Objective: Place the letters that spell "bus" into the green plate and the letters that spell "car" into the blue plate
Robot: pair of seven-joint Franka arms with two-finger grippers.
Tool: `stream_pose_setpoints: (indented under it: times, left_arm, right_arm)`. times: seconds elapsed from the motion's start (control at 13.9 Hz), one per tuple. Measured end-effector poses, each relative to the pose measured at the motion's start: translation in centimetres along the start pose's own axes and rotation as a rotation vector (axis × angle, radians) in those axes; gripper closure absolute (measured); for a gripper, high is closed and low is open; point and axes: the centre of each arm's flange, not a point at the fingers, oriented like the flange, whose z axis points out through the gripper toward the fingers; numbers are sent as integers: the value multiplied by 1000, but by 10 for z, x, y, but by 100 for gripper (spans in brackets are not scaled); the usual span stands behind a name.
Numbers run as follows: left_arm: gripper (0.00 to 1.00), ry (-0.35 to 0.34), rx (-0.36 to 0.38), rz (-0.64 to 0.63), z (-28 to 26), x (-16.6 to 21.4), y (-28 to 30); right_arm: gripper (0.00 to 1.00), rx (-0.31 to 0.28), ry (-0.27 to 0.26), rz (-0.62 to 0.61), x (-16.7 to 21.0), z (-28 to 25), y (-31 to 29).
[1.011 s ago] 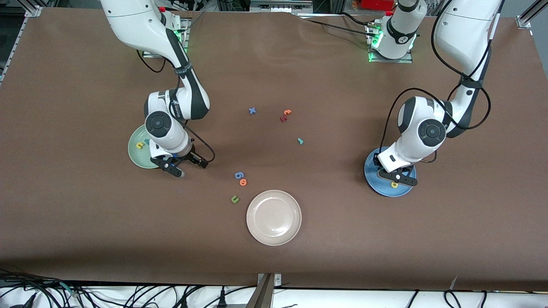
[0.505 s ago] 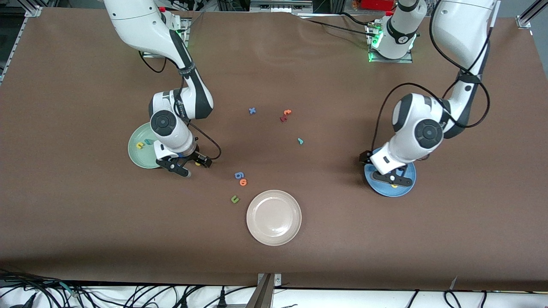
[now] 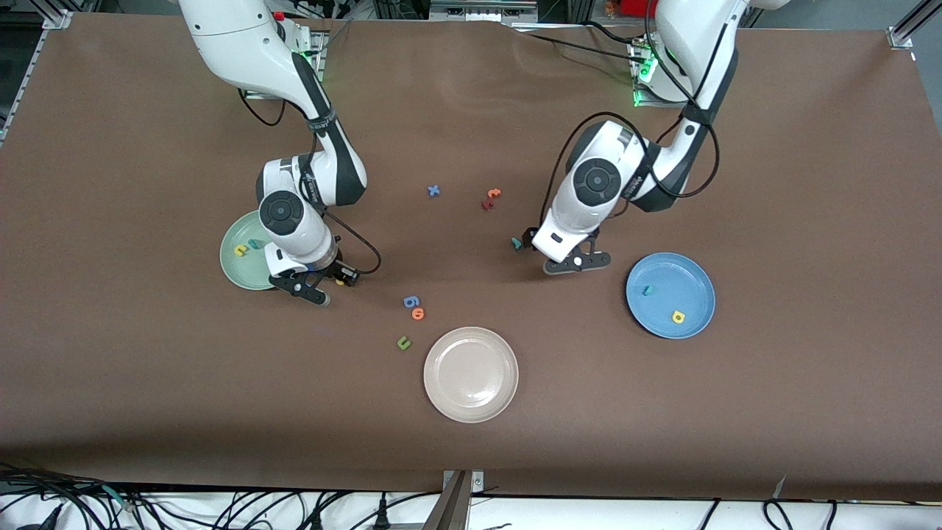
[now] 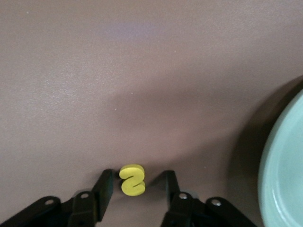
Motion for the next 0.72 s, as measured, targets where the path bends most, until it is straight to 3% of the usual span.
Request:
stream_pose_setpoints:
  times: [0.22, 0.29, 0.72]
  left_arm:
    - [0, -3, -21, -69, 20, -3, 0]
    - [0, 1, -25, -90, 27, -5, 4]
    - [0, 13, -35, -177, 61, -28, 29]
  right_arm:
    - [63, 2, 2, -2, 0, -1, -1]
    - [76, 3, 3, -4, 1, -2, -1]
    - [78, -13, -21, -2, 3, -5, 0]
